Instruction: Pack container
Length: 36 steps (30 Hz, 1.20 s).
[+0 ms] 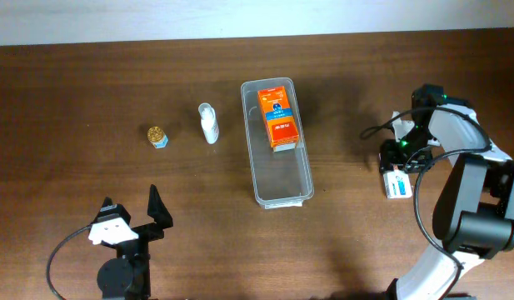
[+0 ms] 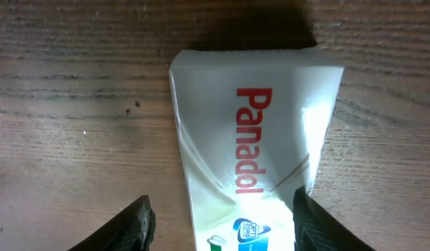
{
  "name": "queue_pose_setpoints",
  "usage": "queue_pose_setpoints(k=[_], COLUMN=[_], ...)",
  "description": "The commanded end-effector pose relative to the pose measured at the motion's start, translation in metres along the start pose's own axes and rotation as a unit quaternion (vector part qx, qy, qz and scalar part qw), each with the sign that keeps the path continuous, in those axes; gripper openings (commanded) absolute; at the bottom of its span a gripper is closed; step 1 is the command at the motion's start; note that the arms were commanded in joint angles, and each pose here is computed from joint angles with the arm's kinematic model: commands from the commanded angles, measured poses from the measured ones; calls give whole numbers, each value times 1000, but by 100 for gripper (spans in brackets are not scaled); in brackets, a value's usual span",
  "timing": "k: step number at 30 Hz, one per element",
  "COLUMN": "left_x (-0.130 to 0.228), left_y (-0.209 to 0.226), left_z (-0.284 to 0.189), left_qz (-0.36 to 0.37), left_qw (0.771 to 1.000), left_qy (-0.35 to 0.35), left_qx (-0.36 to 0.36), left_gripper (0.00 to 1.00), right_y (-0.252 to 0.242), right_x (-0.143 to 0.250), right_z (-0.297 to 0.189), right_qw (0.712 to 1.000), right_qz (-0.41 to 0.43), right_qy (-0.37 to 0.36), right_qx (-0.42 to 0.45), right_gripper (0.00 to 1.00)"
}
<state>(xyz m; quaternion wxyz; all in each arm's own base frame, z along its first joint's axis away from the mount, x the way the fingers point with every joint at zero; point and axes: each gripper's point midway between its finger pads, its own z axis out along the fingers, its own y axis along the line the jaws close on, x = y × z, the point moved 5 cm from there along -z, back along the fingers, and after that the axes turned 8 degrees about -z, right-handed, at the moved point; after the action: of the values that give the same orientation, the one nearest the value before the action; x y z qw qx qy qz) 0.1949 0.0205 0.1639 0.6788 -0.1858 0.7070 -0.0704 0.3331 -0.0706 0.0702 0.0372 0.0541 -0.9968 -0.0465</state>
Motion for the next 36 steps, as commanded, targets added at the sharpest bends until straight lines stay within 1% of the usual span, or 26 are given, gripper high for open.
queue_pose_setpoints(k=[1, 5, 10, 20, 30, 31, 32, 36], left_x=[2, 2, 2, 2, 2, 2, 2, 2], left_y=[0, 0, -1, 0, 0, 0, 0, 0], left_z=[0, 0, 0, 0, 0, 0, 0, 0], left_qz=[-5, -5, -5, -4, -5, -5, -5, -5], left_qw=[1000, 1000, 1000, 1000, 1000, 1000, 1000, 1000], left_qy=[2, 2, 1, 2, 2, 2, 2, 2], left_qx=[5, 5, 5, 4, 4, 5, 4, 4], left_gripper=[99, 99, 99, 99, 99, 99, 99, 99], right_y=[0, -1, -10, -10, -15, -16, -16, -16], right_x=[7, 5, 3, 3, 1, 1, 1, 0], right_z=[15, 15, 15, 15, 15, 15, 15, 15], right_qw=[1000, 1000, 999, 999, 999, 998, 998, 998], right_qz=[0, 0, 0, -1, 0, 0, 0, 0], right_qy=[14, 6, 6, 6, 4, 4, 3, 2], right_qx=[-4, -1, 35, 34, 52, 56, 56, 56], right_gripper=[56, 53, 53, 54, 53, 52, 49, 43])
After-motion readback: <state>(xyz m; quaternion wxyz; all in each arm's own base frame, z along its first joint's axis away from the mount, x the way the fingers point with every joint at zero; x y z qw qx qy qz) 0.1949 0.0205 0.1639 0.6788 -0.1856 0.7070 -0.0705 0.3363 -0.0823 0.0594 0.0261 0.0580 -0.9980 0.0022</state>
